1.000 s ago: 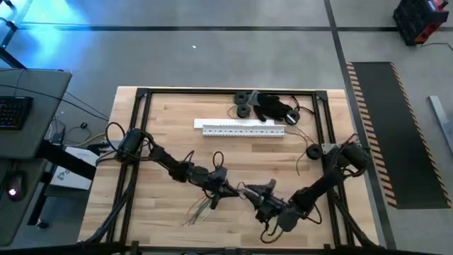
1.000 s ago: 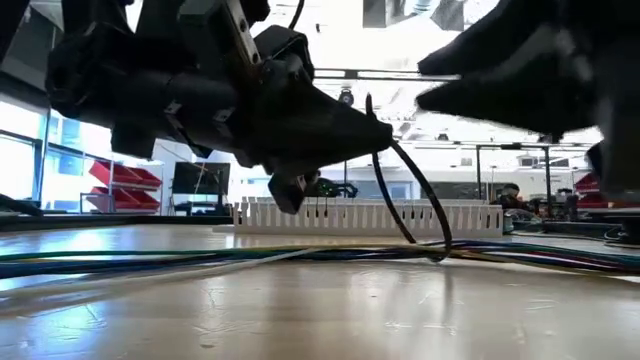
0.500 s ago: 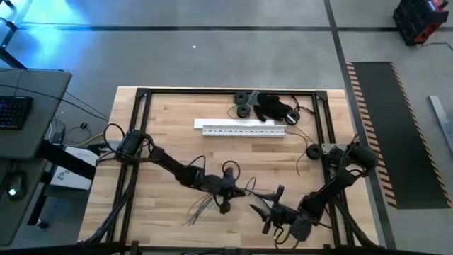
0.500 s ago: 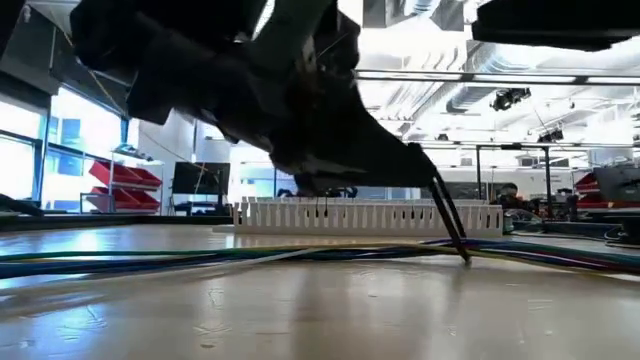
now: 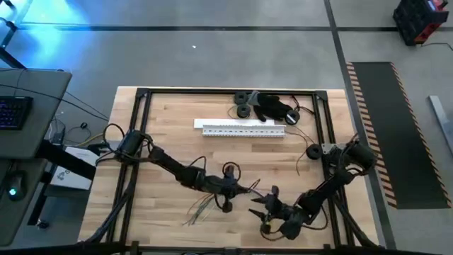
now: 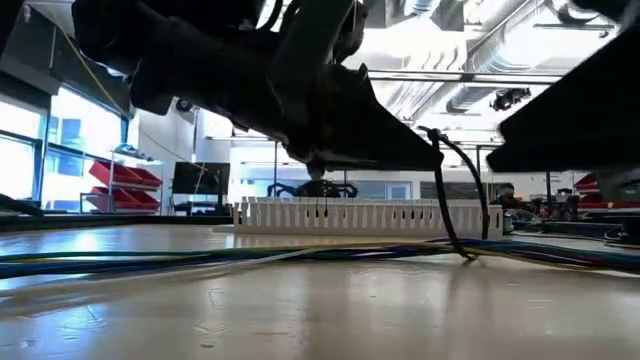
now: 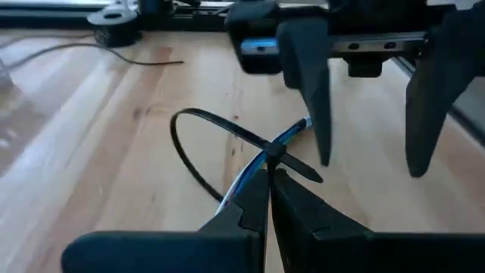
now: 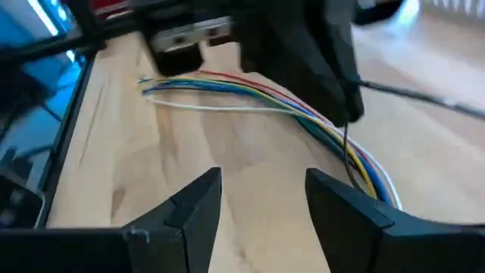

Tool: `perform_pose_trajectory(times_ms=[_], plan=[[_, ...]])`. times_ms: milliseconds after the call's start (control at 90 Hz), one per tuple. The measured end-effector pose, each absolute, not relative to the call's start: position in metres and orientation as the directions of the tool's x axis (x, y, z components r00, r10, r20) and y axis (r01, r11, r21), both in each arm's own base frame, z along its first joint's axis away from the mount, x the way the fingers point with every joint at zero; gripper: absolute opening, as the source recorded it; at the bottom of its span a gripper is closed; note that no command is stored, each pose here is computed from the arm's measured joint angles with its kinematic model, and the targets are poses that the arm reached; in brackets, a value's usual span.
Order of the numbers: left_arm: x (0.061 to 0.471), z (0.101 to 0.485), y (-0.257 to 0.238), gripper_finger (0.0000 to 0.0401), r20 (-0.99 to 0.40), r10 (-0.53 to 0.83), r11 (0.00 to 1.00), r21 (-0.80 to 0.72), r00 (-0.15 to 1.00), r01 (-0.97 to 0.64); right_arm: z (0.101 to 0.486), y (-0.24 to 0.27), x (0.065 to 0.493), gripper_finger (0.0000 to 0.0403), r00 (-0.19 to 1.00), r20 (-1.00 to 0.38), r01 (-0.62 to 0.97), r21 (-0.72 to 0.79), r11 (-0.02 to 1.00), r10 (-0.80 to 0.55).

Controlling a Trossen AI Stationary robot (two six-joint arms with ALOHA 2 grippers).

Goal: Ziptie cables
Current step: Wrap the cables together using a black zip tie

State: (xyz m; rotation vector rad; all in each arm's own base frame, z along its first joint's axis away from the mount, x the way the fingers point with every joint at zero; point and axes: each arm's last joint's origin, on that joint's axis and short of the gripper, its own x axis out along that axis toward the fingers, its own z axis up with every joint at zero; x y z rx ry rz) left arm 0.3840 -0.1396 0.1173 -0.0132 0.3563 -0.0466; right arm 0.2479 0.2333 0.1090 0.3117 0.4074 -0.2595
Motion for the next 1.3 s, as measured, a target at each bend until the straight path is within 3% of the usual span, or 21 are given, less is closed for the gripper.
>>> perform_pose_trajectory(times_ms=[289,489,733,844,933,1000,1111,1300], plan=[[0.381,0.119,-0.148,0.0000,-0.336,-0.068,0.997,0.016,0.939,0.078,0.118,0.233,0.248,0.0177,0.894,-0.414,0.241,0.115,0.964,-0.174],[0.381,0.119,-0.149,0.0000,-0.330,-0.068,0.997,0.009,0.941,0.075,0.144,0.230,0.246,0.0177,0.915,-0.361,0.146,-0.113,0.983,-0.178],[0.382,0.120,-0.149,0.0000,-0.320,-0.063,0.998,0.004,0.945,0.068,0.154,0.221,0.245,0.0177,0.901,-0.389,0.145,-0.143,0.979,-0.190],[0.381,0.120,-0.149,0.0000,-0.325,-0.068,0.998,-0.013,0.943,0.067,0.165,0.223,0.234,0.0177,0.905,-0.323,0.256,-0.102,0.961,-0.275],[0.381,0.120,-0.149,0.0000,-0.325,-0.068,0.998,-0.018,0.943,0.065,0.173,0.217,0.220,0.0177,0.883,-0.302,0.388,0.043,0.921,-0.358],[0.381,0.120,-0.150,0.0000,-0.325,-0.069,0.998,-0.019,0.943,0.066,0.171,0.205,0.212,0.0177,0.844,-0.370,0.462,0.132,0.877,-0.389],[0.381,0.120,-0.150,0.0000,-0.323,-0.071,0.997,-0.022,0.944,0.068,0.152,0.180,0.195,0.0177,0.704,-0.545,0.611,0.138,0.780,-0.455],[0.379,0.120,-0.156,0.0000,-0.322,-0.089,0.996,-0.031,0.942,0.083,0.109,0.142,0.176,0.0177,0.598,-0.616,0.755,0.218,0.619,-0.513]])
